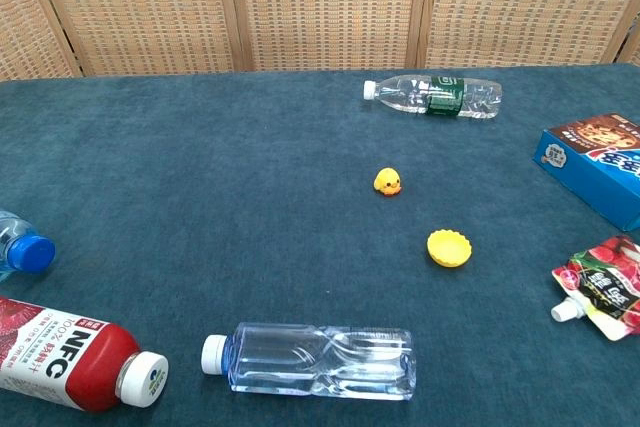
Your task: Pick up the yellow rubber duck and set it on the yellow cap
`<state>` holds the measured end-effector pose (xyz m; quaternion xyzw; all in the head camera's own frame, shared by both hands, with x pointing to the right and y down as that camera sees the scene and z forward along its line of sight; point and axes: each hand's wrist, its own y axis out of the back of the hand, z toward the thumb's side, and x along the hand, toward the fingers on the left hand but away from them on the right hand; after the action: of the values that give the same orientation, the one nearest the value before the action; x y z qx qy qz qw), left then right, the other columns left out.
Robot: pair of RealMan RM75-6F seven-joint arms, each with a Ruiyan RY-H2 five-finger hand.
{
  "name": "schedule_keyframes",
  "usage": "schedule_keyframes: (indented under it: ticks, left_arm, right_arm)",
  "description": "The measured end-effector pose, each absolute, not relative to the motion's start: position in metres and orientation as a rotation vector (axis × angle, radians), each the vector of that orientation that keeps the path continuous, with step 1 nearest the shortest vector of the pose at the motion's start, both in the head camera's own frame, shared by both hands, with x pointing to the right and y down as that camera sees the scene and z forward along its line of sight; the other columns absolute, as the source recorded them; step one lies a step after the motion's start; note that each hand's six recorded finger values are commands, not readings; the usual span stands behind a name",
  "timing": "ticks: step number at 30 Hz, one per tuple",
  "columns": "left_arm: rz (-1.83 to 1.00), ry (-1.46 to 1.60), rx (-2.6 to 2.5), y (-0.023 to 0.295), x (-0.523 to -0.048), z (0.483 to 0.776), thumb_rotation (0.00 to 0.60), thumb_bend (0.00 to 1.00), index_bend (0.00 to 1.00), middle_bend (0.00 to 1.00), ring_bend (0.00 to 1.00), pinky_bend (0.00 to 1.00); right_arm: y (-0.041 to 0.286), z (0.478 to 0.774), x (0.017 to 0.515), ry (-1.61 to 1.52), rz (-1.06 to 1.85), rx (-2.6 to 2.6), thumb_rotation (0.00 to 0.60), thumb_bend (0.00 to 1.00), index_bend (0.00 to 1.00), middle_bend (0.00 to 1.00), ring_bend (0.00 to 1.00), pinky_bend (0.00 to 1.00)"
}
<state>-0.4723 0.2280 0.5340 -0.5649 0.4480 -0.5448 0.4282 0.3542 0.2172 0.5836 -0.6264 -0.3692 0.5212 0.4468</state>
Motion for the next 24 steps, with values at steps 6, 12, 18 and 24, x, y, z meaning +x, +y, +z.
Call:
schedule_keyframes:
  ticks: [6,12,18,24]
  left_arm:
    - [-1.357,1.122,-1.406,0.2286,-0.4721,0.5324,0.600,0.08,0.00,0.00,0.00,0.00]
    - [-1.354,1.125,-1.406,0.2281,-0.4724,0.5318,0.600,0.08,0.00,0.00,0.00,0.00]
    - [-1.357,1.131,-1.405,0.2269,-0.4741,0.5318,0.600,0.08,0.00,0.00,0.00,0.00]
    - [-1.356,1.131,-1.404,0.2276,-0.4735,0.5311,0.600,0.09,0.00,0.00,0.00,0.00]
  right_arm:
    - [0.2179,0.5835,0.3532,-0.909,1.285,-1.554,0.600,0.21,0.00,0.00,0.00,0.00]
    - [0.2179,0.5827,0.3521,-0.915,1.277,-1.551,0.600,0.21,0.00,0.00,0.00,0.00]
    - [0.2179,0.5844,0.3513,-0.911,1.282,-1.549,0.600,0.21,0.00,0.00,0.00,0.00]
    - [0.2176,0.5834,0.3514,-0.918,1.277,-1.549,0.600,0.21,0.00,0.00,0.00,0.00]
